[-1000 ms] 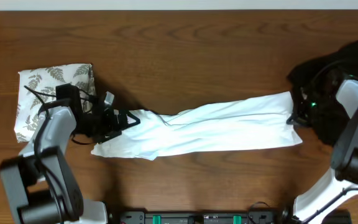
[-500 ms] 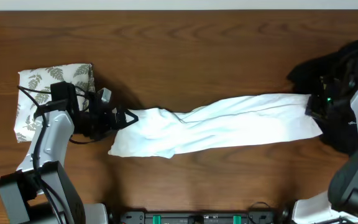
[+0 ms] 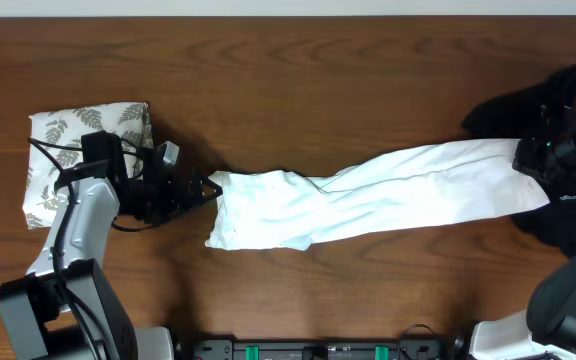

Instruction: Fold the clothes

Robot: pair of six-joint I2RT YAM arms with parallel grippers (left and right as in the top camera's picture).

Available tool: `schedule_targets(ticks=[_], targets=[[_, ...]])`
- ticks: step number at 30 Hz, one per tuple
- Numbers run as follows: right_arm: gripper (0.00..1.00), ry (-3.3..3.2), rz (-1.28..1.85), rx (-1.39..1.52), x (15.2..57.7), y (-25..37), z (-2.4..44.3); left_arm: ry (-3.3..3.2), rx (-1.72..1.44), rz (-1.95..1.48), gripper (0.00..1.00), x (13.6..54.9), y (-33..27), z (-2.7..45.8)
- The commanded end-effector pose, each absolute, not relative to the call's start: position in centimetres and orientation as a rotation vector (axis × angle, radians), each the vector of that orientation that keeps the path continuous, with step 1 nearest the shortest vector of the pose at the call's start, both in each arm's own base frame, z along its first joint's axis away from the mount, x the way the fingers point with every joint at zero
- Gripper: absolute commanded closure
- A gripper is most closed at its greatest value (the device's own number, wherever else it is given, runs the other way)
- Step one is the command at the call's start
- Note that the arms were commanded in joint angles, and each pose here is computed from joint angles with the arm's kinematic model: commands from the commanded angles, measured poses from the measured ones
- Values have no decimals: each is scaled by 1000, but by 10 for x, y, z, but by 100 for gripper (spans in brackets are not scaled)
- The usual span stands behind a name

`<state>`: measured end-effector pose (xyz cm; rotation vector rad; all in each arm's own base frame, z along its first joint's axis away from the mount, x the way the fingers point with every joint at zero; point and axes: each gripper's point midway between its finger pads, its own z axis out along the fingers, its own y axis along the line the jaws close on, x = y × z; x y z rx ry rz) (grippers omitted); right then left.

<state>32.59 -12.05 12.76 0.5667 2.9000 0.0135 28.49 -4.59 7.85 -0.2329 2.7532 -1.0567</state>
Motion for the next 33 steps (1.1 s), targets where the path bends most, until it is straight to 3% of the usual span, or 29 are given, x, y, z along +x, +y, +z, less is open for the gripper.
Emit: schedule_targets(ticks=[1,21,33], targets=[[99,2883,33,488,332,-108,141,2734,-227,-1037,2,290,-43,86],[99,2978,15,-192,335,43,136,2739,-240,-1041,2,289,-43,86],[99,3046,15,-405,320,89,112,2744,-244,-1044,2,288,-43,85]])
